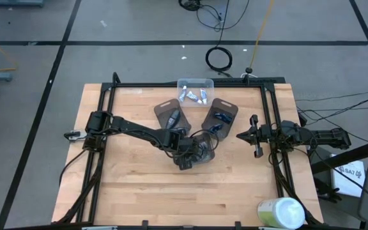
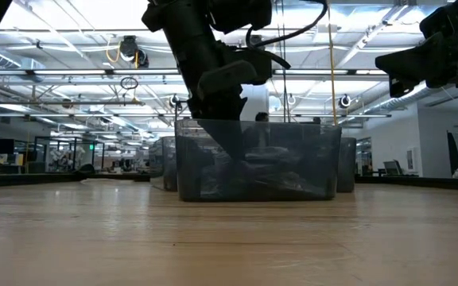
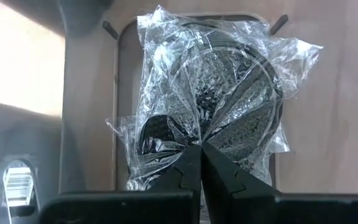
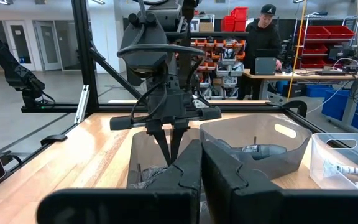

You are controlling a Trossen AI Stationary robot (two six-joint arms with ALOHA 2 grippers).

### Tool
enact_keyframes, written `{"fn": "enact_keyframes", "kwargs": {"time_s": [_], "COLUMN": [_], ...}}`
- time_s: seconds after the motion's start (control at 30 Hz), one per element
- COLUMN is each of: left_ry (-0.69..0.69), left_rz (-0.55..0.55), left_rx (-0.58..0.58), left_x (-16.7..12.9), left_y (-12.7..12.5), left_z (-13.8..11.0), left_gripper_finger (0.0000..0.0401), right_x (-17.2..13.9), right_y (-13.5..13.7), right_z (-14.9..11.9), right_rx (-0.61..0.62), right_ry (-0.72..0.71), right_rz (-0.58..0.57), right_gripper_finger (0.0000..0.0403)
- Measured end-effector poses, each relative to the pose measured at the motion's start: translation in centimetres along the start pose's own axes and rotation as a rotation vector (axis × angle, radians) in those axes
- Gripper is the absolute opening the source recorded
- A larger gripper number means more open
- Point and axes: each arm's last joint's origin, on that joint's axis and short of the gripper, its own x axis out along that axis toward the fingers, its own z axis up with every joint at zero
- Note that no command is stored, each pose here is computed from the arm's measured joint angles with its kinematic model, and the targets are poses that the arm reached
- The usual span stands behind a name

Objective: Pick & Place Travel size toiletries
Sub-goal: Put the black hairbrush into the bottom black transparent bin, then return to Home Position

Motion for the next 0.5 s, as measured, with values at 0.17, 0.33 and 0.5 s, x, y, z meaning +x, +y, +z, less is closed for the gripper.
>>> {"fn": "enact_keyframes", "kwargs": {"time_s": [0.17, 0.33, 0.5], "left_ry": [0.007, 0.007, -0.016], "left_rz": [-0.026, -0.042, -0.045], "left_rx": [-0.044, -0.078, -0.086], "left_x": [0.0, -0.2, -1.0], "left_y": [0.0, 0.0, 0.3], "left_z": [0.0, 0.0, 0.4], "left_gripper_finger": [0.0032, 0.0102, 0.0176], "right_x": [0.0, 0.0, 0.0], "right_y": [0.0, 0.0, 0.0], "right_z": [0.0, 0.0, 0.0], "right_rx": [0.0, 0.0, 0.0], "right_ry": [0.0, 0.0, 0.0], "right_rz": [0.0, 0.0, 0.0], "right_gripper_finger": [0.0004, 0.0004, 0.0004]}}
